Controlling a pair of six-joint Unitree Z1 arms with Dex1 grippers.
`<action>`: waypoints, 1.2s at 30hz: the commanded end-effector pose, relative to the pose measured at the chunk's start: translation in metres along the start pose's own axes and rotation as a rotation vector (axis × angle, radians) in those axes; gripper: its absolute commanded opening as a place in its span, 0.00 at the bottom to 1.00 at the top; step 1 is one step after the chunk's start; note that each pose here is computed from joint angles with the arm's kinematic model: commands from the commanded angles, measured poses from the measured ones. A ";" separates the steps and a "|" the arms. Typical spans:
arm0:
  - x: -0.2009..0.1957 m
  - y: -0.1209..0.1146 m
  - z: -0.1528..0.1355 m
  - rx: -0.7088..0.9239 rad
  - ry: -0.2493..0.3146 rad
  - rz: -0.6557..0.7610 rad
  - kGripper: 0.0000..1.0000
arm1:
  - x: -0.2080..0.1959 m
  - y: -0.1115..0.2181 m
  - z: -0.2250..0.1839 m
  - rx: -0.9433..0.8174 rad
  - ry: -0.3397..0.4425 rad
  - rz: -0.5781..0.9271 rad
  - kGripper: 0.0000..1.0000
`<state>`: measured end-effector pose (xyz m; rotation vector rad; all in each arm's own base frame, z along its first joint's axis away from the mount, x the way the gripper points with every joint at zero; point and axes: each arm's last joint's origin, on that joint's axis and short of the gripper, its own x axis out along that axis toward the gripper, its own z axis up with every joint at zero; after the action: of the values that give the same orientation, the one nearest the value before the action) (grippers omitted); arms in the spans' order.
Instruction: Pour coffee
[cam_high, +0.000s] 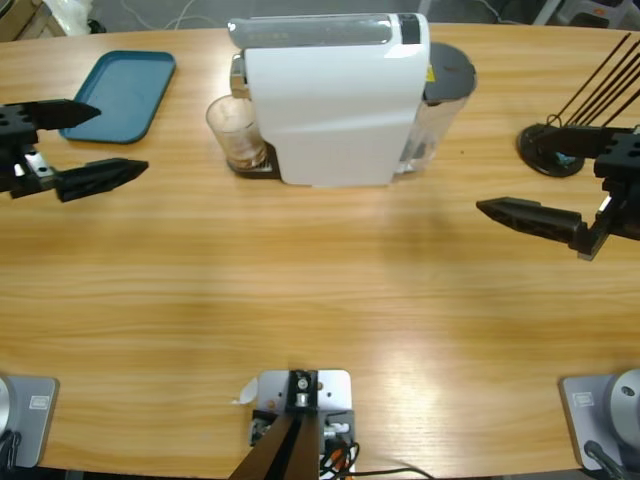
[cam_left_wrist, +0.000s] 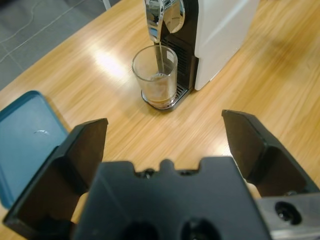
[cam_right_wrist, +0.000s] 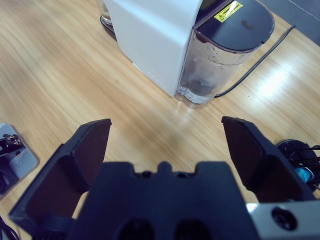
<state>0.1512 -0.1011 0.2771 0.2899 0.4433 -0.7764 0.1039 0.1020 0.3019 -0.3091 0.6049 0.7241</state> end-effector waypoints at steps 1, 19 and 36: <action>0.062 0.016 0.009 0.081 0.073 -0.058 1.00 | 0.008 0.002 -0.010 -0.008 0.060 -0.003 1.00; 0.145 0.035 0.005 0.048 0.059 -0.166 1.00 | 0.020 0.001 -0.009 -0.006 0.104 -0.008 1.00; 0.178 0.039 -0.008 0.011 0.055 -0.269 0.68 | 0.023 0.001 -0.010 -0.003 0.120 -0.011 1.00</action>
<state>0.2798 -0.1770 0.2127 0.3011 0.4672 -0.9937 0.1109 0.1091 0.2941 -0.3310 0.6539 0.7203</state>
